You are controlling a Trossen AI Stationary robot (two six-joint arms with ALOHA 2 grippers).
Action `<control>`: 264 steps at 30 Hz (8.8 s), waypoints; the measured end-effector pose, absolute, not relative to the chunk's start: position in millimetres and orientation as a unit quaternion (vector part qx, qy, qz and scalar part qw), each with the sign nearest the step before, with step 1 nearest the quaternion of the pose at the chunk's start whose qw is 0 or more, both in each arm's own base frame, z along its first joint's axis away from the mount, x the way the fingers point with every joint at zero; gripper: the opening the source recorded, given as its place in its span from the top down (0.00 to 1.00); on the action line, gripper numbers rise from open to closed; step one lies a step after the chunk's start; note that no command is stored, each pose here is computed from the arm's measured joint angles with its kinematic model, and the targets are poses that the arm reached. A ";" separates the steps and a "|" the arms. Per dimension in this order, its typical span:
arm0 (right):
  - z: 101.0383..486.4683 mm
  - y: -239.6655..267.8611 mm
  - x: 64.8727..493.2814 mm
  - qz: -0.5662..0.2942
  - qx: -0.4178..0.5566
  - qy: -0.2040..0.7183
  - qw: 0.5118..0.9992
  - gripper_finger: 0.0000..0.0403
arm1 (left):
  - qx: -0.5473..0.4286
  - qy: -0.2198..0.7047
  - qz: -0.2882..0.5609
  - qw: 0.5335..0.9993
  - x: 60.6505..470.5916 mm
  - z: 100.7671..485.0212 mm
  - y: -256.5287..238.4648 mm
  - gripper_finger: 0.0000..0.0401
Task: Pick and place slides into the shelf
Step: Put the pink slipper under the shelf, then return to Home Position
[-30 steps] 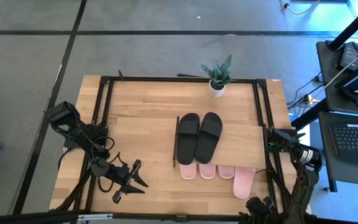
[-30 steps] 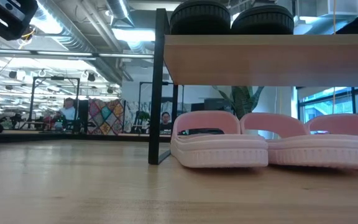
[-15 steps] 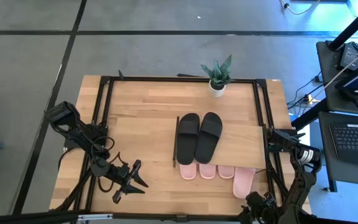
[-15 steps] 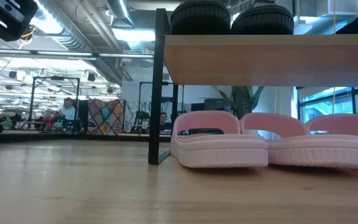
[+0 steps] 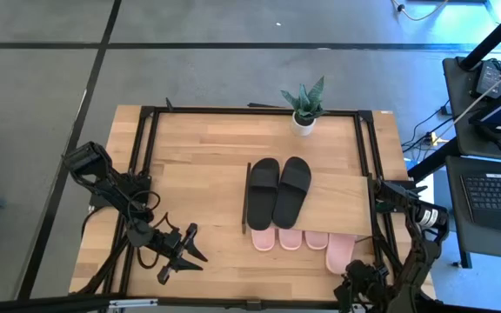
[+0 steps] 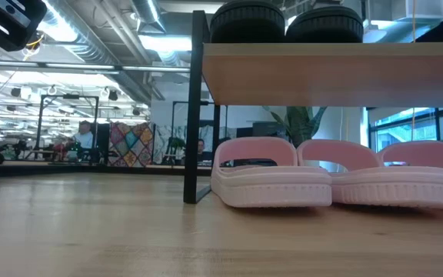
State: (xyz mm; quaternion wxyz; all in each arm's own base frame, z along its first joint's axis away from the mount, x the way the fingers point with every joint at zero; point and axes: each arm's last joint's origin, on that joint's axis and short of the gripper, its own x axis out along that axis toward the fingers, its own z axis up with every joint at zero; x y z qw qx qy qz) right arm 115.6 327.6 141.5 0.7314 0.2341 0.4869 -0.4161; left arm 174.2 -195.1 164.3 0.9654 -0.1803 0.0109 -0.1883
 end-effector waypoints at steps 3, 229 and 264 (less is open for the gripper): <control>137.9 324.1 116.7 -0.421 0.231 0.485 0.731 0.50 | -0.180 0.011 -0.188 0.965 174.2 164.3 -195.1 0.72; 405.6 13.4 324.5 -0.100 -0.083 0.160 0.979 0.50 | -0.034 -0.079 -0.107 0.991 246.5 308.6 -30.7 0.72; 324.5 -7.4 20.5 -0.119 0.031 -0.043 0.991 0.50 | -0.006 -0.082 0.018 0.996 53.3 316.3 -1.1 0.72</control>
